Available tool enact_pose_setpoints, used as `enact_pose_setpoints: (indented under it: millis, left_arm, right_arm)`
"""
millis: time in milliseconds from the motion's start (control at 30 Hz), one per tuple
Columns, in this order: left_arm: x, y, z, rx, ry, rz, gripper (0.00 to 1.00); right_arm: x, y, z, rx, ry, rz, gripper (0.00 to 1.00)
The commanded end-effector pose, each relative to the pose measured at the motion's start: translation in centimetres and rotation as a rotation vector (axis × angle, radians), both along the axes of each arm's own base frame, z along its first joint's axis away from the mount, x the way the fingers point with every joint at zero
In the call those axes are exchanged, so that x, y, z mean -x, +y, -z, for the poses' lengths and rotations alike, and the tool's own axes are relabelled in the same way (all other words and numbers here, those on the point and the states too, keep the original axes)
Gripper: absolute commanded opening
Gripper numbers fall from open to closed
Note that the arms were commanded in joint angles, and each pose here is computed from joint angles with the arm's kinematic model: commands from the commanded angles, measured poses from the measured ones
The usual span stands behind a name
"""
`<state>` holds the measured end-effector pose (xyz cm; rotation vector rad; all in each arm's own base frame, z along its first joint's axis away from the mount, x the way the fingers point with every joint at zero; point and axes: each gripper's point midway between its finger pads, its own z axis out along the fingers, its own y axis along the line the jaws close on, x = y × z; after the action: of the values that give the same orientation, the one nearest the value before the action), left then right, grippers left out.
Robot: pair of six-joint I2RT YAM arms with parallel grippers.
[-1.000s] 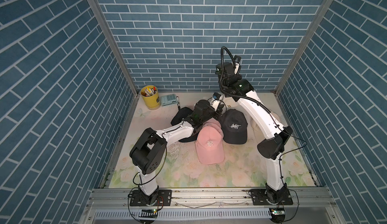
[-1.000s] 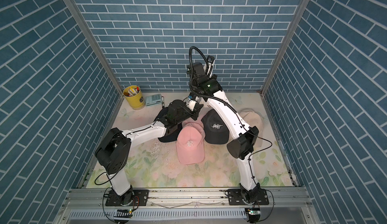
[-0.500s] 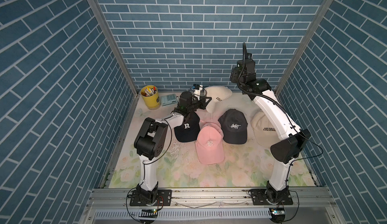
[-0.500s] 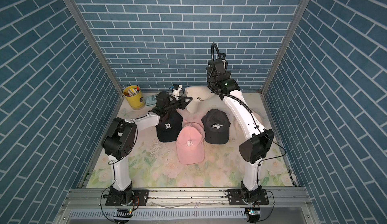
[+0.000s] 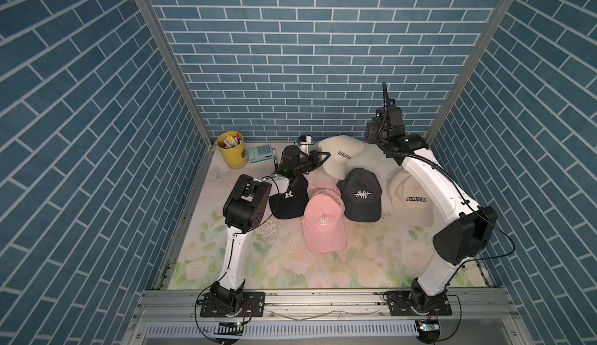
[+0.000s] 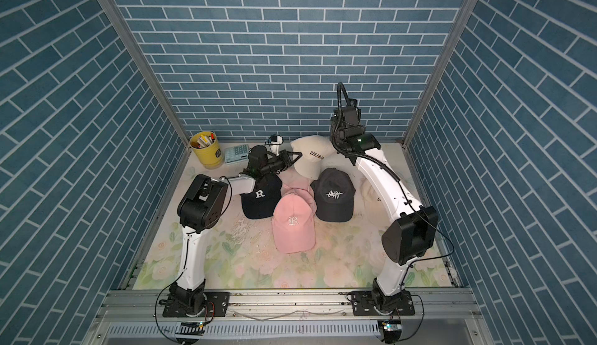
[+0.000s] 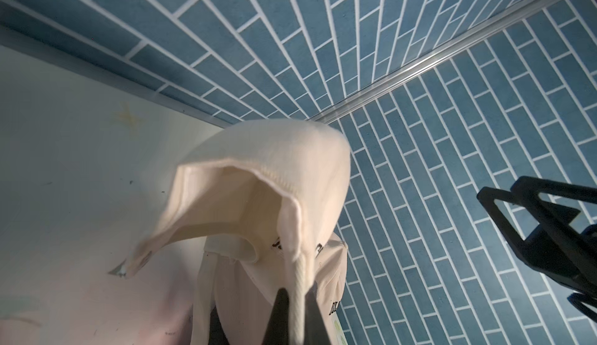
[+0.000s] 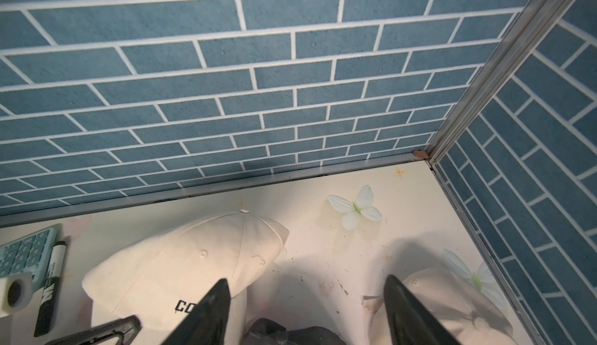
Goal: Open the adjustable buckle of the baseball cap
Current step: Place the baseball cap at the center of the board.
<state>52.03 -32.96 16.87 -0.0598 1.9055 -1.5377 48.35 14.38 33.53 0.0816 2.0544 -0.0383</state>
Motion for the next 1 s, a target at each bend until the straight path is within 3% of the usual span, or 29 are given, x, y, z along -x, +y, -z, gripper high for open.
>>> enact_pose_setpoints:
  millis: [0, 167, 333, 400, 633, 767, 800, 833, 967]
  left_arm:
    - [-0.7, 1.4, 0.8, -0.004, 0.027, -0.039, 0.03]
    - [-0.4, 1.9, 3.0, -0.062, 0.122, -0.022, 0.1]
    - [-0.6, 4.3, 5.7, -0.303, 0.215, -0.097, 0.68]
    - [-0.5, 5.7, 5.9, -0.377, 0.229, -0.141, 0.99]
    - [-1.0, 9.5, 1.4, -0.633, 0.103, -0.285, 1.0]
    - [-0.2, 10.3, -2.4, -0.715, -0.027, -0.322, 1.0]
    - [0.0, 9.8, -3.5, -0.713, -0.065, -0.313, 1.0]
    - [0.3, 9.2, -4.7, -0.708, -0.11, -0.301, 1.0]
    - [1.5, 9.2, -10.4, -0.817, -0.342, -0.403, 1.0]
  right_arm:
    - [0.7, 0.5, -1.4, -0.068, -0.035, -0.017, 0.74]
    - [0.9, -0.2, -1.0, -0.065, -0.025, 0.003, 0.74]
    - [1.8, -2.5, -0.8, -0.086, -0.033, 0.055, 0.75]
    - [2.1, -3.2, -0.6, -0.091, -0.035, 0.071, 0.75]
    - [2.6, -5.0, 0.7, -0.055, -0.012, 0.091, 0.76]
    - [2.6, -7.1, 2.3, 0.004, -0.001, 0.109, 0.78]
    - [2.6, -7.4, 2.8, 0.011, -0.009, 0.095, 0.8]
    - [2.6, -7.7, 3.4, 0.021, -0.022, 0.086, 0.96]
    - [2.7, -10.4, 6.4, 0.013, -0.043, 0.099, 0.99]
